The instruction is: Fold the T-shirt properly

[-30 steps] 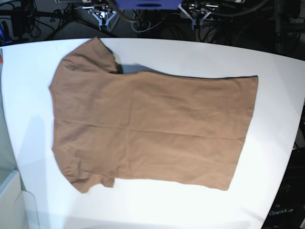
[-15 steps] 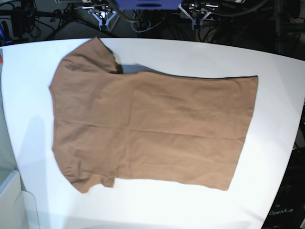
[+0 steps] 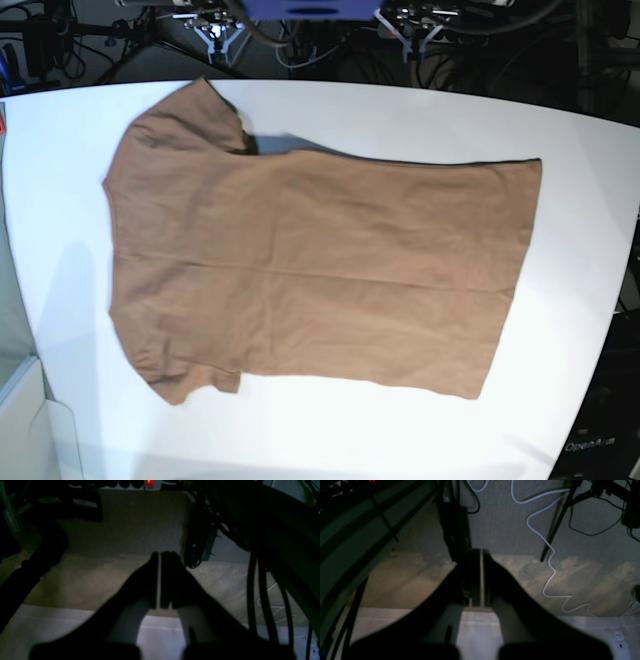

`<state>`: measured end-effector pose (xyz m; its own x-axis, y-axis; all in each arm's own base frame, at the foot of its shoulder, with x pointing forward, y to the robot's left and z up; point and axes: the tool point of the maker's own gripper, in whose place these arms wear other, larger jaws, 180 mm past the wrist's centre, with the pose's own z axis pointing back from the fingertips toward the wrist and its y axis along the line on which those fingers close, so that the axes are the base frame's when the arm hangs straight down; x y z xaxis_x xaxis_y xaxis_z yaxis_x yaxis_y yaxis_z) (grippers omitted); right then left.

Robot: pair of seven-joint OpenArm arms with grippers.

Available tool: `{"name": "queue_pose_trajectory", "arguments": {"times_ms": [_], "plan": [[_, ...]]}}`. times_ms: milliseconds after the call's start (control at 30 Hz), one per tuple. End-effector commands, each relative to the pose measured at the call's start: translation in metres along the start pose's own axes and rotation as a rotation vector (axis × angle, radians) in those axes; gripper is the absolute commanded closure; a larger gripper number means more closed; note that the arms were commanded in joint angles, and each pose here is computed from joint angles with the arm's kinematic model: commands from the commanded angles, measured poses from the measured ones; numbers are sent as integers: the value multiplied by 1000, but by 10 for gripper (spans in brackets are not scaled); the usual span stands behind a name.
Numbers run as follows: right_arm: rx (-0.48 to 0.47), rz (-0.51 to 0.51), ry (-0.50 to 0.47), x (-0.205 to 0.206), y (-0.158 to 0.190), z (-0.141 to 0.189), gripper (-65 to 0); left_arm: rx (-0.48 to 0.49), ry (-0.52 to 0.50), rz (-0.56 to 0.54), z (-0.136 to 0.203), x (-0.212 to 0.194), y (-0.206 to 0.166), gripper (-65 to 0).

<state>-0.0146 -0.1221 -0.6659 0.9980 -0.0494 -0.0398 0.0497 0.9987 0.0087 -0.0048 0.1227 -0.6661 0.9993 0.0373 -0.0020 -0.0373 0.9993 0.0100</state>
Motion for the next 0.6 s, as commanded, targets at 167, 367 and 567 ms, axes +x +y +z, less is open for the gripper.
{"name": "queue_pose_trajectory", "arguments": {"times_ms": [167,367,567], "plan": [[5,-11,-1,3,2,0,0,9,5,-12,0,0,4,-11],[5,-10,2,2,2,0,0,9,5,-9,0,0,4,-11],[0,-7,-77,4,1,0,0,9,-2,-12,0,0,4,-11]]}}
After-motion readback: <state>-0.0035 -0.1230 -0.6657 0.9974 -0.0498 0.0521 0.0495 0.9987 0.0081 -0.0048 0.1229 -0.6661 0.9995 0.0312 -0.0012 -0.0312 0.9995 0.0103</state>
